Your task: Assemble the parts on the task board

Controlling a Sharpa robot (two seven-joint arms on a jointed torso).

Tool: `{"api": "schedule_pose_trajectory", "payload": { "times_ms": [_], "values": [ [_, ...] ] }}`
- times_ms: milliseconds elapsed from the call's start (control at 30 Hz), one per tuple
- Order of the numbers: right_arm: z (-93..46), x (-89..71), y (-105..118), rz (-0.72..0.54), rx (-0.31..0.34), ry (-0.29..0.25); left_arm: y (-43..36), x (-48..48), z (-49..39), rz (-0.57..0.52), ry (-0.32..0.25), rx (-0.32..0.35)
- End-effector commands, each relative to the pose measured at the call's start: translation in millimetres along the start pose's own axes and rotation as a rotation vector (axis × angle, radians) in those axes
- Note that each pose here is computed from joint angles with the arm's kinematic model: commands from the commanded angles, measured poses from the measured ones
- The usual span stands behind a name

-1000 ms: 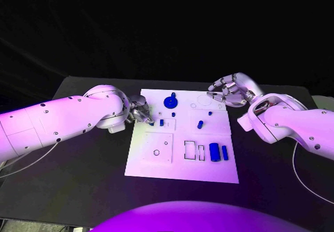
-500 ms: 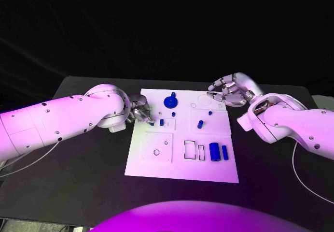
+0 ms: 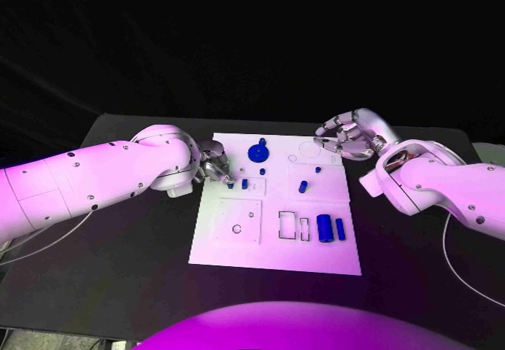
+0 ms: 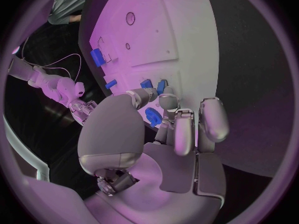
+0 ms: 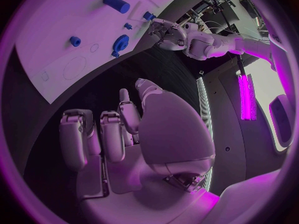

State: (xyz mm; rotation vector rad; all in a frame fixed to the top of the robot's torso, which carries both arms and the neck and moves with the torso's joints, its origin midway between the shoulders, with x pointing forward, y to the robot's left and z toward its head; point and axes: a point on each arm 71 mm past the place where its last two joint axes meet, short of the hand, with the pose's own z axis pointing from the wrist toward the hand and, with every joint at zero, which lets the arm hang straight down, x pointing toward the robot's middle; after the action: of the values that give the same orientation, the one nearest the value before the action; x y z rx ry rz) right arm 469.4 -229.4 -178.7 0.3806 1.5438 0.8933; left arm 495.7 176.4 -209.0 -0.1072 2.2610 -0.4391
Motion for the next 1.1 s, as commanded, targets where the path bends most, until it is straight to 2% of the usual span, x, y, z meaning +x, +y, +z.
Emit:
{"api": "schedule_pose_trajectory", "payload": {
  "times_ms": [33, 500, 1100],
  "values": [
    [-0.2, 1.2, -0.1, -0.001, -0.001, 0.013, -3.1, 7.1, 1.6, 0.021, 0.051, 0.005],
    [-0.9, 0.6, -0.4, -0.002, -0.001, 0.012, -4.2, 9.4, 2.7, 0.048, 0.078, -0.001],
    [-0.9, 0.6, -0.2, -0.002, -0.003, 0.010, 0.6, 3.1, 3.8, 0.067, 0.012, -0.019]
  ]
}}
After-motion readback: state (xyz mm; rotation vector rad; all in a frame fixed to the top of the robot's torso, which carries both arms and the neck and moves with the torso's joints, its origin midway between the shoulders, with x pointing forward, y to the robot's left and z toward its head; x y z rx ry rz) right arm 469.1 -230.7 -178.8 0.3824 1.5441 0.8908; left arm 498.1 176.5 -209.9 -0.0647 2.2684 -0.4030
